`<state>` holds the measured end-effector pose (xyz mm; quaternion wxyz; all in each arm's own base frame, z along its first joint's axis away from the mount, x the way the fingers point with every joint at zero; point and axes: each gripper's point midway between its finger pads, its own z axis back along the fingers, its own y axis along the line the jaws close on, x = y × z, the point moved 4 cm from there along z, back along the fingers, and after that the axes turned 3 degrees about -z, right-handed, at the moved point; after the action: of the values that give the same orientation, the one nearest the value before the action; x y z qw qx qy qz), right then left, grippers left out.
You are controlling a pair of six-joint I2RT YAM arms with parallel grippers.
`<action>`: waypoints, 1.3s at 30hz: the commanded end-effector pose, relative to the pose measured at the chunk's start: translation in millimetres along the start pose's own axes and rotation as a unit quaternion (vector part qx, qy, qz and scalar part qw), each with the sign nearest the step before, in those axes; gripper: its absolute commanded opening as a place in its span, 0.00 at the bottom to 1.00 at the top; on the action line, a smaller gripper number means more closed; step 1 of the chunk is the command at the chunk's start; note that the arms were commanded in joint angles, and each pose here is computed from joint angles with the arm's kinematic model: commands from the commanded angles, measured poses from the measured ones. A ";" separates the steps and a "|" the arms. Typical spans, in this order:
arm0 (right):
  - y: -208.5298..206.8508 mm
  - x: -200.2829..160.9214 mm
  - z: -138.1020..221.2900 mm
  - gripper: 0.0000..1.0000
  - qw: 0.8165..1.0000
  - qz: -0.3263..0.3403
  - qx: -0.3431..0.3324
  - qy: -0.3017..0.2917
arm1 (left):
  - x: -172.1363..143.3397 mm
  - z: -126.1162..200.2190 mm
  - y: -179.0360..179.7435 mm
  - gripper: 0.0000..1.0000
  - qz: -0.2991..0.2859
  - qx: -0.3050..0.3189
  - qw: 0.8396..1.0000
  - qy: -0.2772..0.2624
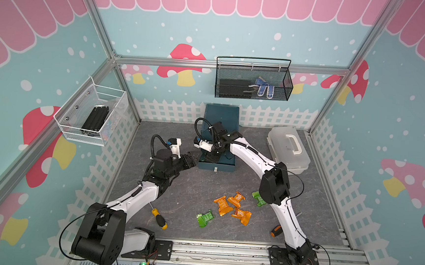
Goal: Place the cookies into the drawer by color
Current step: Place the cookie in the drawer.
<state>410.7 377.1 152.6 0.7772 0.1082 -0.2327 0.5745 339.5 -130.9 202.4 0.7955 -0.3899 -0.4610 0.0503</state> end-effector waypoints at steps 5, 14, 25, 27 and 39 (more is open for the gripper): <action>8.5 11.0 13.5 0.64 1.000 0.016 0.009 -0.014 | 2.3 2.4 -0.7 0.86 -0.004 -0.007 1.000 -0.008; 1.7 22.3 48.4 0.63 0.999 -0.011 -0.029 -0.034 | 1.8 2.7 -5.8 0.87 -0.002 -0.018 1.000 -0.006; 19.9 28.2 95.3 0.62 0.995 -0.030 -0.024 -0.090 | 1.3 16.1 -14.6 0.86 -0.015 -0.021 1.000 -0.007; 24.3 27.0 107.0 0.62 0.994 -0.039 -0.027 -0.102 | 1.0 19.2 -19.2 0.84 -0.016 -0.028 0.999 -0.006; 53.6 -69.0 178.6 0.60 0.949 -0.244 -0.141 -0.144 | -34.3 27.2 -91.8 0.82 -0.068 -0.114 0.990 0.044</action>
<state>305.8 276.0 263.1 0.8356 0.1336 -0.3579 0.3947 285.3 -181.4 242.0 0.7683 -0.4453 -0.4578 -0.0438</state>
